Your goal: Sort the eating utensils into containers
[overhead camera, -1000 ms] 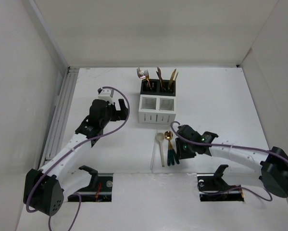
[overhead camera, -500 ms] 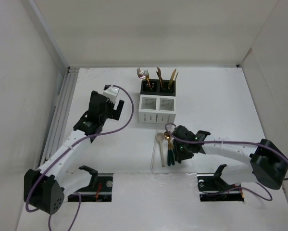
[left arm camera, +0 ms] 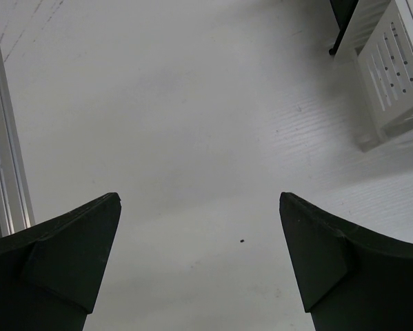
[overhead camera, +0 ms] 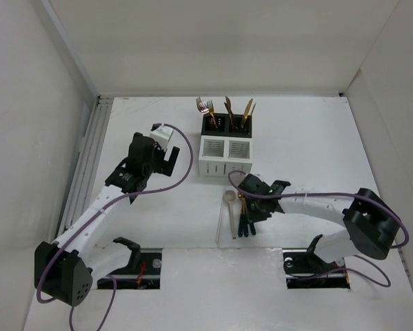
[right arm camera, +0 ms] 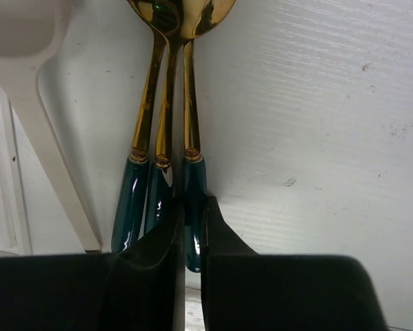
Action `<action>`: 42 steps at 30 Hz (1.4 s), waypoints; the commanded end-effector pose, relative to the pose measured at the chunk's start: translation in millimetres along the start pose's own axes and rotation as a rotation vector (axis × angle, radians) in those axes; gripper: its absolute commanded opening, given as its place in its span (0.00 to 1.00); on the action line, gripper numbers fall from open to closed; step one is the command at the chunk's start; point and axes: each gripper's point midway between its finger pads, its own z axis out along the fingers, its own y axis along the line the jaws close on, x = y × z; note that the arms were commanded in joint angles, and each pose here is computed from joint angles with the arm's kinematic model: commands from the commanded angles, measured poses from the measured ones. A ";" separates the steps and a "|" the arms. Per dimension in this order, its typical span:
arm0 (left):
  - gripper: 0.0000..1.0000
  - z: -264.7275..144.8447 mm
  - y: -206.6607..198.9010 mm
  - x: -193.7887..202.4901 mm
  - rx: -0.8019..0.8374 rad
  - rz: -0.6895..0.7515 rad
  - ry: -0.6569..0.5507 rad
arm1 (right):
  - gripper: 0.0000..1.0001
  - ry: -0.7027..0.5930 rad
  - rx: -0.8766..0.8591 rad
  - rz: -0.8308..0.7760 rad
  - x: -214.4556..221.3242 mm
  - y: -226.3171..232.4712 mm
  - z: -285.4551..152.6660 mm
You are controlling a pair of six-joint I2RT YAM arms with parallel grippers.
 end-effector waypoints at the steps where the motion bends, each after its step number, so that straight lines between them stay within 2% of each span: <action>1: 1.00 -4.9 0.5 -16.2 0.001 -0.029 -0.051 | 0.02 -0.027 0.051 0.031 -3.6 -6.6 0.3; 6: 1.00 -4.6 0.8 -18.4 0.000 -0.031 -0.059 | 0.00 -0.070 0.143 0.061 -8.6 -26.4 -18.7; 11: 1.00 -4.4 1.1 -20.7 -0.001 -0.032 -0.068 | 0.00 -0.130 0.353 0.101 -25.9 -57.8 -55.9; 17: 1.00 -4.4 -0.9 -21.0 0.008 -0.041 -0.070 | 0.00 -0.171 0.421 0.138 -35.2 -63.1 -68.6; 19: 1.00 -4.4 -0.9 -21.0 0.008 -0.041 -0.070 | 0.00 -0.223 0.423 0.171 -44.1 -63.5 -74.3; 23: 1.00 -4.4 -1.2 -21.0 0.009 -0.051 -0.070 | 0.00 -0.459 0.290 0.205 -87.4 -45.5 -117.2; 26: 1.00 -4.2 -1.7 -23.3 0.008 -0.070 -0.079 | 0.00 -0.711 0.144 0.190 -140.3 -19.1 -157.8; 27: 1.00 -3.2 -2.5 -19.2 0.009 -0.069 -0.070 | 0.00 -0.787 0.132 0.140 -153.7 -17.6 -174.5; 28: 1.00 -3.2 -2.9 -19.1 0.009 -0.078 -0.070 | 0.00 -0.920 0.095 0.177 -181.3 -7.6 -195.1; 29: 1.00 -3.2 -3.4 -19.2 0.010 -0.089 -0.070 | 0.00 -0.982 0.089 0.164 -193.1 -3.9 -204.2; 30: 1.00 -3.2 -3.4 -19.2 0.010 -0.089 -0.070 | 0.00 -1.101 0.081 0.139 -215.3 3.9 -222.7; 31: 1.00 -1.1 -4.4 -17.2 0.011 -0.096 -0.061 | 0.00 -1.152 0.073 0.119 -226.3 10.2 -231.8; 35: 1.00 -1.1 -5.7 -17.3 0.012 -0.126 -0.060 | 0.00 -1.227 0.097 0.023 -279.3 23.7 -225.9; 37: 1.00 1.3 -7.5 -15.1 0.014 -0.148 -0.050 | 0.00 -1.204 0.127 -0.036 -296.9 30.7 -201.2; 42: 1.00 6.9 -11.3 -6.8 0.017 -0.177 -0.013 | 0.00 -1.251 0.081 -0.038 -326.3 33.3 -175.4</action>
